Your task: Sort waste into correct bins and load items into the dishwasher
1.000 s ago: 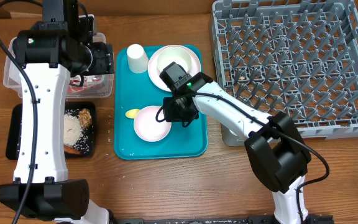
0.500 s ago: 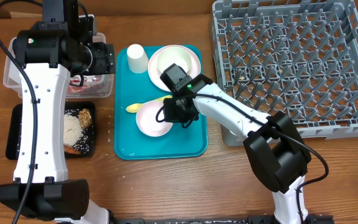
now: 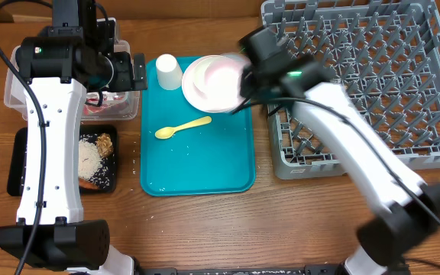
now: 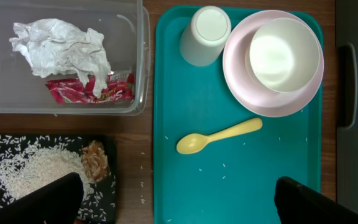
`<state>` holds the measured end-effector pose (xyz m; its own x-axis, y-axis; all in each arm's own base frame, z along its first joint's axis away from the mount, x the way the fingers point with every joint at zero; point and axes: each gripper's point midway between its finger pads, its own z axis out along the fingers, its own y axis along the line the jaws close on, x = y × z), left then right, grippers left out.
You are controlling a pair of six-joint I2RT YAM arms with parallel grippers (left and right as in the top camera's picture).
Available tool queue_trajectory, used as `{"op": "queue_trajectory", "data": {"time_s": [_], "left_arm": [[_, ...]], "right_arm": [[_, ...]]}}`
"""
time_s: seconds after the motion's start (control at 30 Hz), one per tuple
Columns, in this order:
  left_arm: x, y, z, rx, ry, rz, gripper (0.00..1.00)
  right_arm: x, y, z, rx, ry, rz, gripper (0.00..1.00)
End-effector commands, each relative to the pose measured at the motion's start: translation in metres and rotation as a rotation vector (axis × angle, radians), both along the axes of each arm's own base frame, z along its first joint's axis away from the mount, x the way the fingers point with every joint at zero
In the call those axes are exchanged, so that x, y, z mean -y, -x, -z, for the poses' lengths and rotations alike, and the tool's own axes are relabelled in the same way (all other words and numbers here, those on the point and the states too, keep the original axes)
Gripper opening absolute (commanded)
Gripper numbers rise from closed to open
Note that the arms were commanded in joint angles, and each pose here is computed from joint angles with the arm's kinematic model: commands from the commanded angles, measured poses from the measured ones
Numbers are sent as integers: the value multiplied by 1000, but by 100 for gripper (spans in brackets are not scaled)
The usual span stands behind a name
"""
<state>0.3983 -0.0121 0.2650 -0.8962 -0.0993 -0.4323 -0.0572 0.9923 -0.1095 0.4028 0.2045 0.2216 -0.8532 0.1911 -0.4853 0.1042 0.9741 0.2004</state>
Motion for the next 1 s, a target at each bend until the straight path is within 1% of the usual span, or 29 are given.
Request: {"op": "queue_trajectory", "data": {"time_s": [0.0,0.07,0.1,0.13,0.2,0.3,0.43,0.57,0.7,0.8,0.97], "left_arm": [[0,-1,4,-8,-4,5,100],[0,-1,4,-8,-4,5,100],[0,-2,4,-7,-4,5,100],[0,-2,4,-4,-4,5,100],[0,-4,3,2,-5,5,100],[0,-6,2,14,-5,5,100],[0,-7,1,16,-5,5,100],[0,-7,1,16,-5,5,100],[0,-6,1,15,-5,5,100],[0,-7,1,16,-5,5,100],[0,-6,1,15,-5,5,100]], "right_arm": [[87,-26,-52,247,291,278,4],[115,-35,-62,314,404,382,4],[134,-44,-71,376,488,468,4],[139,-49,-73,397,517,486,4],[143,-63,-75,430,556,484,4],[142,-86,-72,455,627,433,4],[151,-110,-68,487,838,444,4],[147,-132,-50,462,1005,386,4],[141,-150,-21,427,1074,315,4],[140,-156,-8,408,1092,289,4],[157,-165,12,374,1119,298,4]]}}
